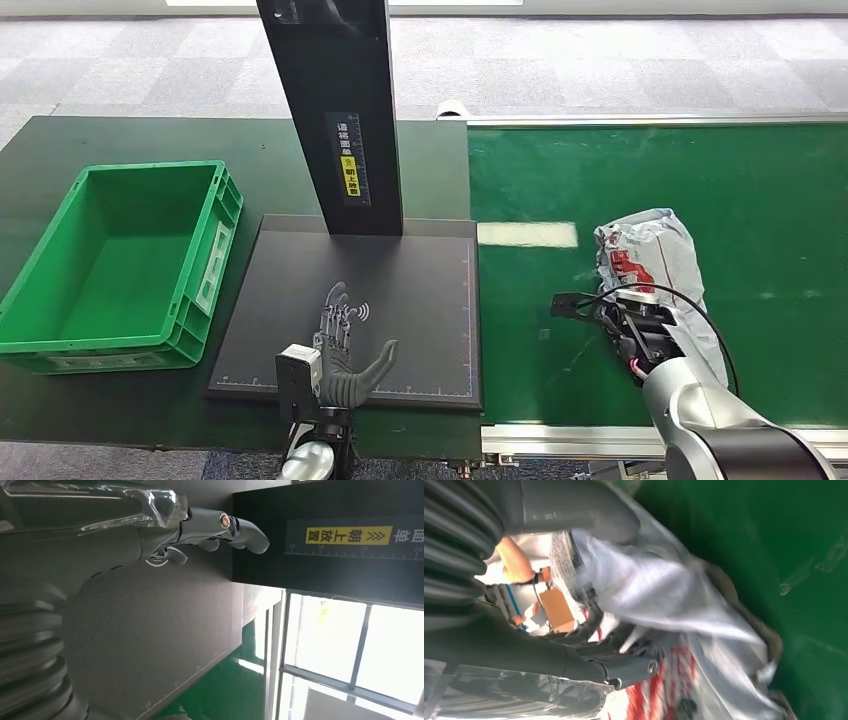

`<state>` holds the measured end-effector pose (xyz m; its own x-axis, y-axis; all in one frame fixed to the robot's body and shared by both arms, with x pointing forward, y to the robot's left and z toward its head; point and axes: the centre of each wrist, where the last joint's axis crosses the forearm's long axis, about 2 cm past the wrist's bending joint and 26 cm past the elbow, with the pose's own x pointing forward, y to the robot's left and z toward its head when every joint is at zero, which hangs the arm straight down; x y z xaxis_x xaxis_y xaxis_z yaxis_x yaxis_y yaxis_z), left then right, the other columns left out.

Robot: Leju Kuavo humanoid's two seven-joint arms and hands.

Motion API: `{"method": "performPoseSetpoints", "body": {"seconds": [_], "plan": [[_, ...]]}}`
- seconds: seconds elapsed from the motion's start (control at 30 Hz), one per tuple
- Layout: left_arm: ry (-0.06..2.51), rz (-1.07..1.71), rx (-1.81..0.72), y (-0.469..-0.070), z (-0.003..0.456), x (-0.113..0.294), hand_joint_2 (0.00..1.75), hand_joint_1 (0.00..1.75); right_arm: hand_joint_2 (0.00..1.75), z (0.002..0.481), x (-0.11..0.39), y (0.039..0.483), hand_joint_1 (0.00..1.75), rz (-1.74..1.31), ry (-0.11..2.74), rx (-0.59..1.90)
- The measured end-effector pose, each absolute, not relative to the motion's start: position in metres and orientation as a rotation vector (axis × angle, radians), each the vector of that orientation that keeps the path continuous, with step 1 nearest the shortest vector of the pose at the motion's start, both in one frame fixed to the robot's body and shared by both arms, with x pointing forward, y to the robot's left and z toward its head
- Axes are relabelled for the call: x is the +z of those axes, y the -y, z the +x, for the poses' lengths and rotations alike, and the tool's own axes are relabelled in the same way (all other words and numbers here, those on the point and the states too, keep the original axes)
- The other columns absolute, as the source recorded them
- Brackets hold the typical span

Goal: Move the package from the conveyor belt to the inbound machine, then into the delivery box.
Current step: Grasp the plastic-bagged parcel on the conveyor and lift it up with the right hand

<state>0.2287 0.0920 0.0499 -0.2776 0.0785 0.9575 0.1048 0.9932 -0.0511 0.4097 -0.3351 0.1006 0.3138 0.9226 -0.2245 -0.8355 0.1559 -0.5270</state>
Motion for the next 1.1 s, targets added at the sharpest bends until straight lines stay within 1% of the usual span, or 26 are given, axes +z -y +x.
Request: {"method": "performPoseSetpoints", "body": {"seconds": [0.27,0.5,0.83,0.87,0.93,1.03,1.1], "plan": [[1.855,-0.130,-0.026,-0.092,0.229,0.050,1.75,0.00,1.75,0.408,0.099,0.337,1.75,-0.667,0.175,1.302],[1.859,-0.110,0.004,-0.094,0.228,0.052,1.75,0.00,1.75,0.417,0.108,0.335,1.75,-0.785,0.296,1.231],[1.862,-0.103,0.024,-0.095,0.228,0.053,1.75,0.00,1.75,0.421,0.113,0.331,1.75,-0.795,0.331,1.220],[1.863,-0.093,0.031,-0.096,0.227,0.054,1.75,0.00,1.75,0.422,0.114,0.330,1.75,-0.792,0.371,1.209],[1.868,-0.052,0.060,-0.098,0.225,0.055,1.75,0.00,1.75,0.426,0.120,0.326,1.75,-0.811,0.567,1.146],[1.880,0.023,0.121,-0.103,0.222,0.060,1.75,0.00,1.75,0.441,0.145,0.313,1.75,-0.951,1.029,0.967],[1.896,0.058,0.149,-0.105,0.224,0.065,1.75,0.00,1.75,0.447,0.166,0.300,1.75,-1.044,1.283,0.843]]}}
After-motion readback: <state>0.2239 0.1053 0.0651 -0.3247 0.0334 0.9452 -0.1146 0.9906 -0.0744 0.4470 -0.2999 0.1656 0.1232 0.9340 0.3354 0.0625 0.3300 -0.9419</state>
